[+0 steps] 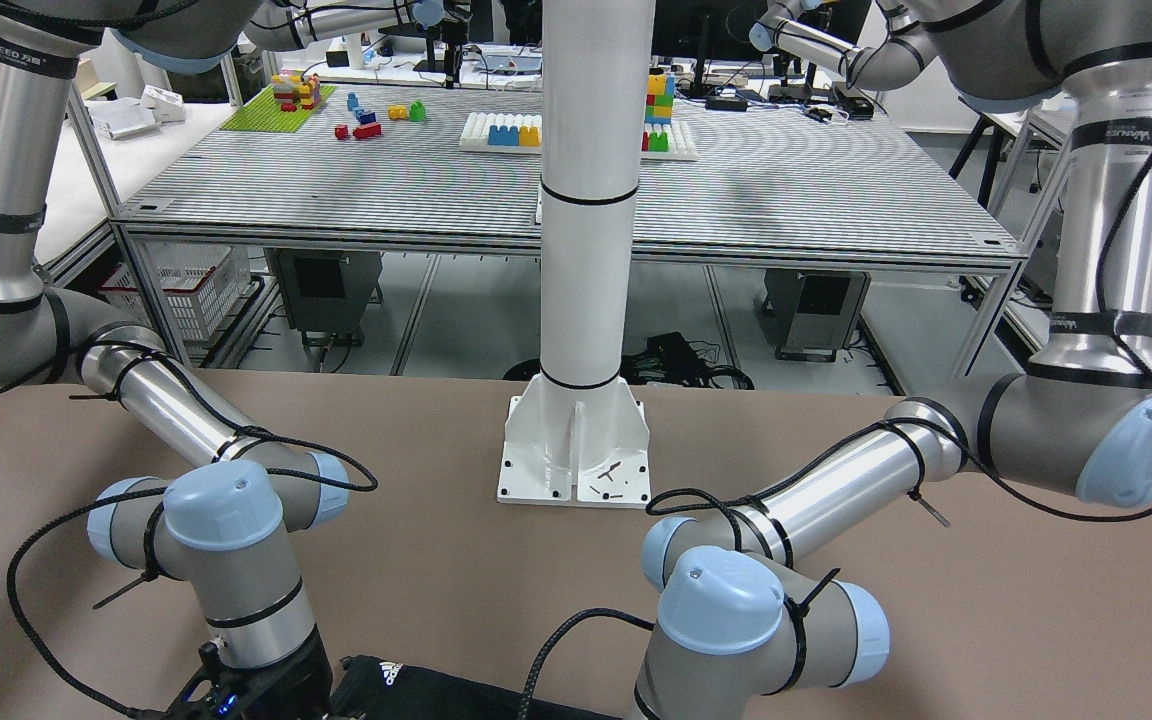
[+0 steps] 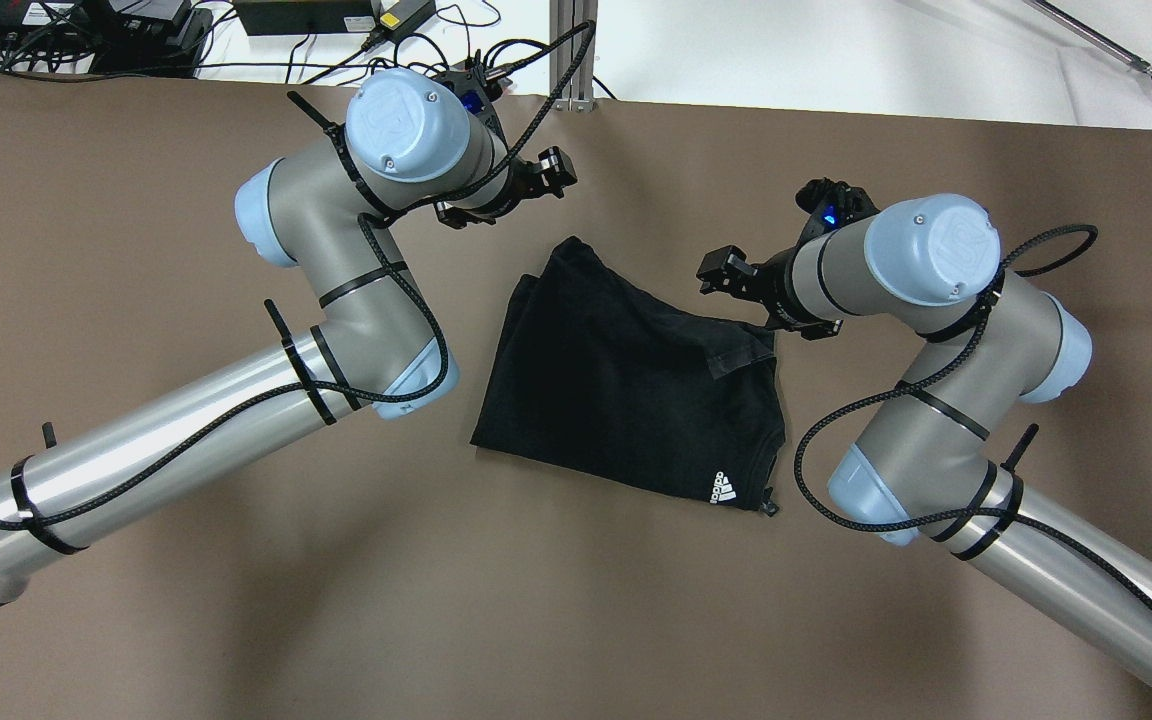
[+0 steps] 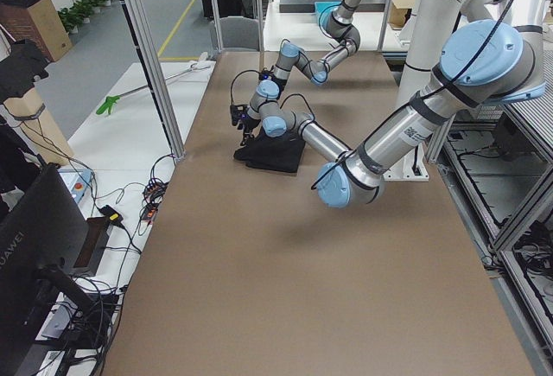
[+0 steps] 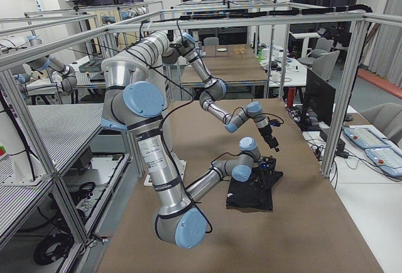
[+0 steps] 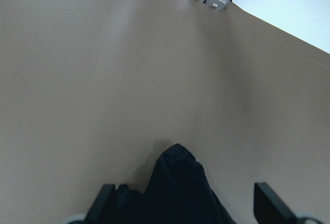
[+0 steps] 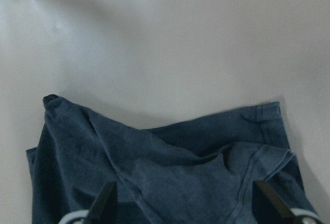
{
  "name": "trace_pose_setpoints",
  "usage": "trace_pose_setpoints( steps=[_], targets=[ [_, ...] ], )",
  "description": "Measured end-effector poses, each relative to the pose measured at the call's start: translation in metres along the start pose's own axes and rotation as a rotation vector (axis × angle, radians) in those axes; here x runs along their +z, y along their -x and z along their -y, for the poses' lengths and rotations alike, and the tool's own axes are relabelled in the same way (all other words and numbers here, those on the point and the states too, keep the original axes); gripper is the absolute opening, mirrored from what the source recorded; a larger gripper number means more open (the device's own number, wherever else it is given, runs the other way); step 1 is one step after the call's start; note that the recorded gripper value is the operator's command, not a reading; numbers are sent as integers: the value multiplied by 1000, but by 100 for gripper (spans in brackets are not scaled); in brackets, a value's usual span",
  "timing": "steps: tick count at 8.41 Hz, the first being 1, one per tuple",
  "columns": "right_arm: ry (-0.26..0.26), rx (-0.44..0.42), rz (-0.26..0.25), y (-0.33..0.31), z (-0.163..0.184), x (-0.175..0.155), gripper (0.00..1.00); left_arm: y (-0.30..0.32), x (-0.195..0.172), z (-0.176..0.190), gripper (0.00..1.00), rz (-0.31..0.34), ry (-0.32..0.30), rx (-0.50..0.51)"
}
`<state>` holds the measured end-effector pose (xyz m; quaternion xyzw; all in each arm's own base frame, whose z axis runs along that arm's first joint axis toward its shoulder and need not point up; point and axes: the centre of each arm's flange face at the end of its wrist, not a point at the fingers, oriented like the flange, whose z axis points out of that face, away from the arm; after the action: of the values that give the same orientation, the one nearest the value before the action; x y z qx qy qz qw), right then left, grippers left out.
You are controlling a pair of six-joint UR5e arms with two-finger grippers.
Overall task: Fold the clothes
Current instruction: 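Release the fold and press the folded edge flat with the right gripper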
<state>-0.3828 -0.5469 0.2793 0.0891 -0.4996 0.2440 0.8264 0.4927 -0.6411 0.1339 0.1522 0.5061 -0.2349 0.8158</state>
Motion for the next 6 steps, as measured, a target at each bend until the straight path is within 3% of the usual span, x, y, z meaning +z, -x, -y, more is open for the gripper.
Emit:
trace_pose_setpoints(
  steps=[1, 2, 3, 4, 5, 6],
  targets=[
    [24, -2, 17, 5, -6, -7, 89, 3, -1, 1, 95, -1, 9, 2],
    [50, -10, 29, 10, -26, -7, 73, 5, 0, 1, 95, 1, 14, 3],
    [59, -12, 31, 14, -47, -2, 44, 7, 1, 1, 95, 2, 16, 3],
    [59, -14, 25, 16, -69, 7, 8, 7, 1, 1, 95, 3, 17, 3],
    [56, -13, 13, 16, -89, 17, 0, 8, 1, 1, 95, 3, 17, 3],
    [54, -12, -6, 15, -103, 25, 0, 8, 1, 1, 95, 3, 17, 3]
  ],
)
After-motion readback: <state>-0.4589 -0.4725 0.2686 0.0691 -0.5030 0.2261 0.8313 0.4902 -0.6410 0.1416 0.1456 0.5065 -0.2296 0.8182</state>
